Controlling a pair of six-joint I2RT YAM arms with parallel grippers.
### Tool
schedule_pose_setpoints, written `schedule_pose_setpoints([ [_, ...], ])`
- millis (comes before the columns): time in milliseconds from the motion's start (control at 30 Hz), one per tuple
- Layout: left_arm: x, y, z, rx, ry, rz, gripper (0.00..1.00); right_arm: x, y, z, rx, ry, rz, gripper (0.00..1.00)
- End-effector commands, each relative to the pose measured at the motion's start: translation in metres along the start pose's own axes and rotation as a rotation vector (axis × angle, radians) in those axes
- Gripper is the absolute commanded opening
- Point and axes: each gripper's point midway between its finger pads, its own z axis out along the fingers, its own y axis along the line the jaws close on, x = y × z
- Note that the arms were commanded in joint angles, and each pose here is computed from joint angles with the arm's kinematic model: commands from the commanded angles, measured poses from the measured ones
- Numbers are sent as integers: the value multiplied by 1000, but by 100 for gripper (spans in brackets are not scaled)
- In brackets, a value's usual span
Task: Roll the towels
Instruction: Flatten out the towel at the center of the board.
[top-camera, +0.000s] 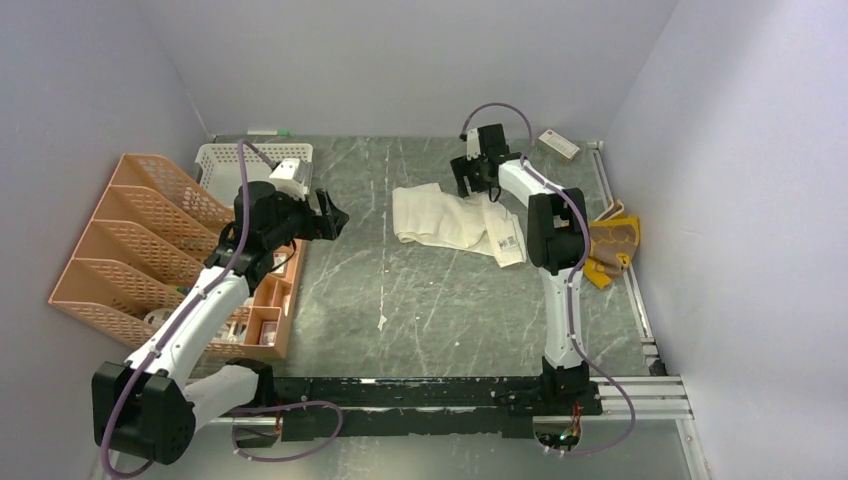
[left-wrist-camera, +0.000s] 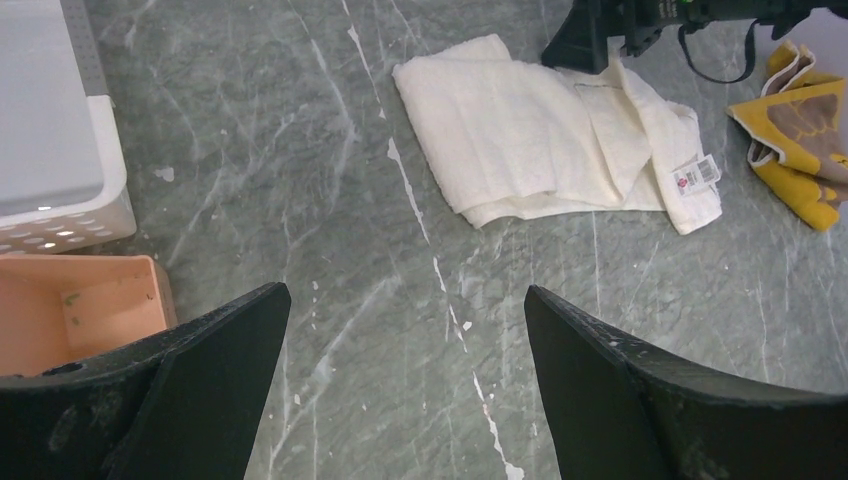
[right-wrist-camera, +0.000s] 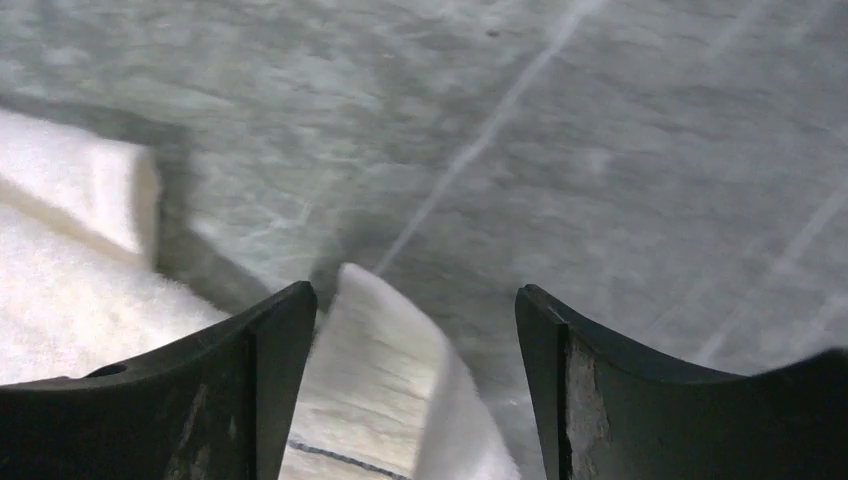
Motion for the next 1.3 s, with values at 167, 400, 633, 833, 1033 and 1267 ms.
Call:
schedule_pose_setpoints([
  [167, -5, -8, 7, 42, -16, 22, 99, 16, 5, 2, -65, 19, 3, 22],
  [400, -9, -10, 4, 50, -32, 22, 99, -17, 15, -48, -95, -99, 48, 0],
  [633, -23, -3, -12, -25, -87, 3, 99, -144, 122, -188, -264, -522, 28, 0],
  [833, -53, 3, -54, -64, -199, -86, 100, -168, 310, -292, -495, -712, -35, 0],
  [1033, -97, 40, -132, -248, -384, -176, 100, -159, 404, -454, -663, -904, -123, 0],
  [1267, -124, 13, -166, -196, -488, -149, 100, -182, 227, -477, -304, -1025, 113, 0],
])
